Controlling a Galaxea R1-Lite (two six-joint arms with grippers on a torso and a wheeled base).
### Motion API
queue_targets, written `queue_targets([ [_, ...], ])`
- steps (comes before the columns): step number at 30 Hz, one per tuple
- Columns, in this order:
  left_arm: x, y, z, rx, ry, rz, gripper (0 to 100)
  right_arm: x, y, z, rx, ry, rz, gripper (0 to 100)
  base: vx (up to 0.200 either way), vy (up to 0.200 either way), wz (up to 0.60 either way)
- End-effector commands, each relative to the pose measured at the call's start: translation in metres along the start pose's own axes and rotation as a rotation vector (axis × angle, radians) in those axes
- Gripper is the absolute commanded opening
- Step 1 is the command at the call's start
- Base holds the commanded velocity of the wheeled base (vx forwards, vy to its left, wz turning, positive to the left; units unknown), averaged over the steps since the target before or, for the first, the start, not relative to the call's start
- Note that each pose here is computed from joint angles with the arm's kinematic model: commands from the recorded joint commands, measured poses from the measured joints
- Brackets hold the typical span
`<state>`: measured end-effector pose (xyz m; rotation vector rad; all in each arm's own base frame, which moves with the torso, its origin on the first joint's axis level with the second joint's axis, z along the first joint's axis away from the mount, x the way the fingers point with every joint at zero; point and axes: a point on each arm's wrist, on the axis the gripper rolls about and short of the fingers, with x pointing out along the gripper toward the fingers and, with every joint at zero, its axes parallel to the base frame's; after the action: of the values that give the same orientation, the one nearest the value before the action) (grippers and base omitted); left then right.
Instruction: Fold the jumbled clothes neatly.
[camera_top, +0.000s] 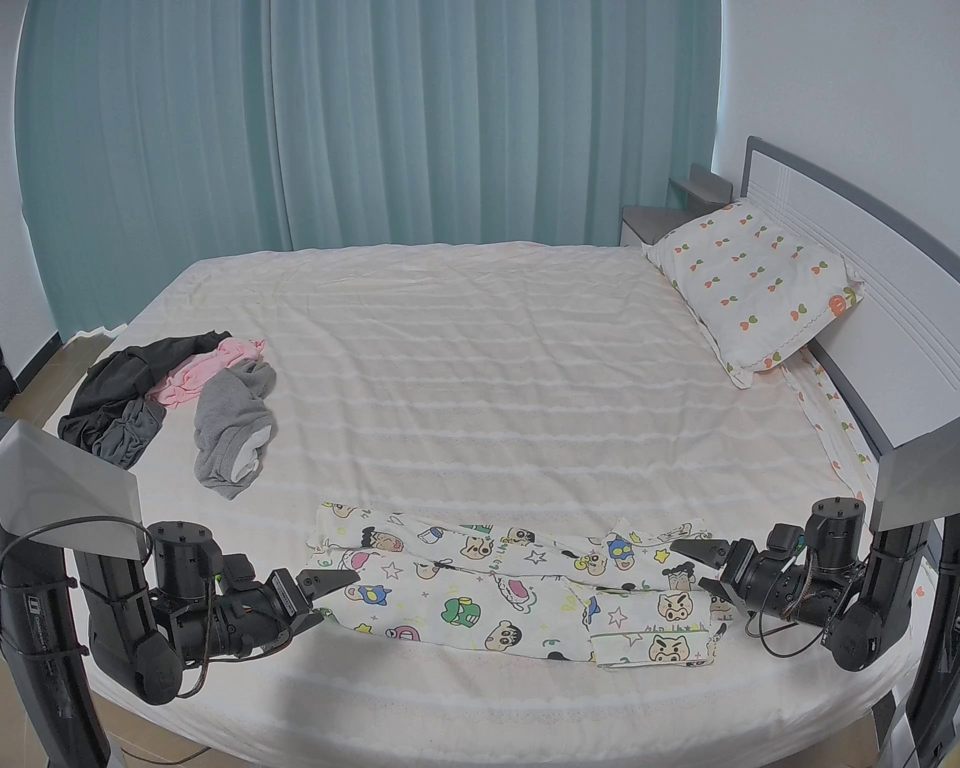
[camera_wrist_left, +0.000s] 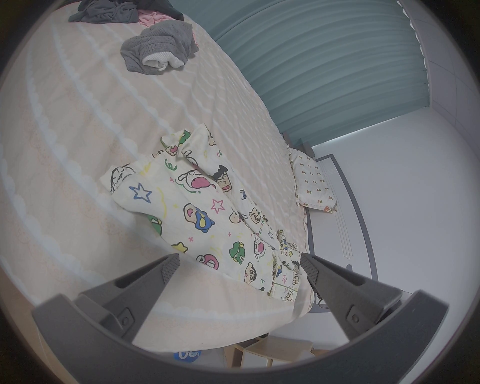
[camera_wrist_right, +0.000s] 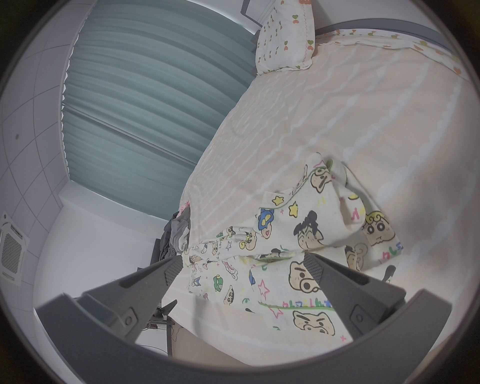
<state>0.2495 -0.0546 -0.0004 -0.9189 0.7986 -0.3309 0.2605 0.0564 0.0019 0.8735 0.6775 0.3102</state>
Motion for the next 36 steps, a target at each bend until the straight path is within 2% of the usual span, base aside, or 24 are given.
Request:
queue_targets([
  [1,0.001,0.001,0.000,-0.002,0.001,0.003,100,0.001,-0.001,-0.001,-0.001,0.002,0.001,100,0.000,0.200,0.00],
  [21,0.002,0.001,0.000,-0.002,-0.002,0.003,100,0.000,0.002,0.001,-0.005,-0.012,0.010,100,0.000,0.200,0.00],
  [27,0.011,0.002,0.007,0.006,-0.039,0.006,100,-0.002,0.005,0.004,-0.009,-0.025,0.022,100,0.000,0.000,0.00],
  [30,0.031,0.004,0.018,0.024,-0.119,0.030,100,-0.003,0.005,0.005,-0.009,-0.029,0.023,100,0.000,0.000,0.00],
  [31,0.031,0.004,0.018,0.024,-0.119,0.030,100,-0.003,0.005,0.005,-0.009,-0.029,0.023,100,0.000,0.000,0.00],
  [32,0.044,-0.005,0.029,0.047,-0.165,0.007,100,-0.003,0.005,0.004,-0.009,-0.025,0.022,100,0.000,0.000,0.00],
  [36,0.059,-0.012,0.041,0.061,-0.149,0.020,100,-0.002,0.005,0.004,-0.009,-0.025,0.022,100,0.000,0.000,0.00],
])
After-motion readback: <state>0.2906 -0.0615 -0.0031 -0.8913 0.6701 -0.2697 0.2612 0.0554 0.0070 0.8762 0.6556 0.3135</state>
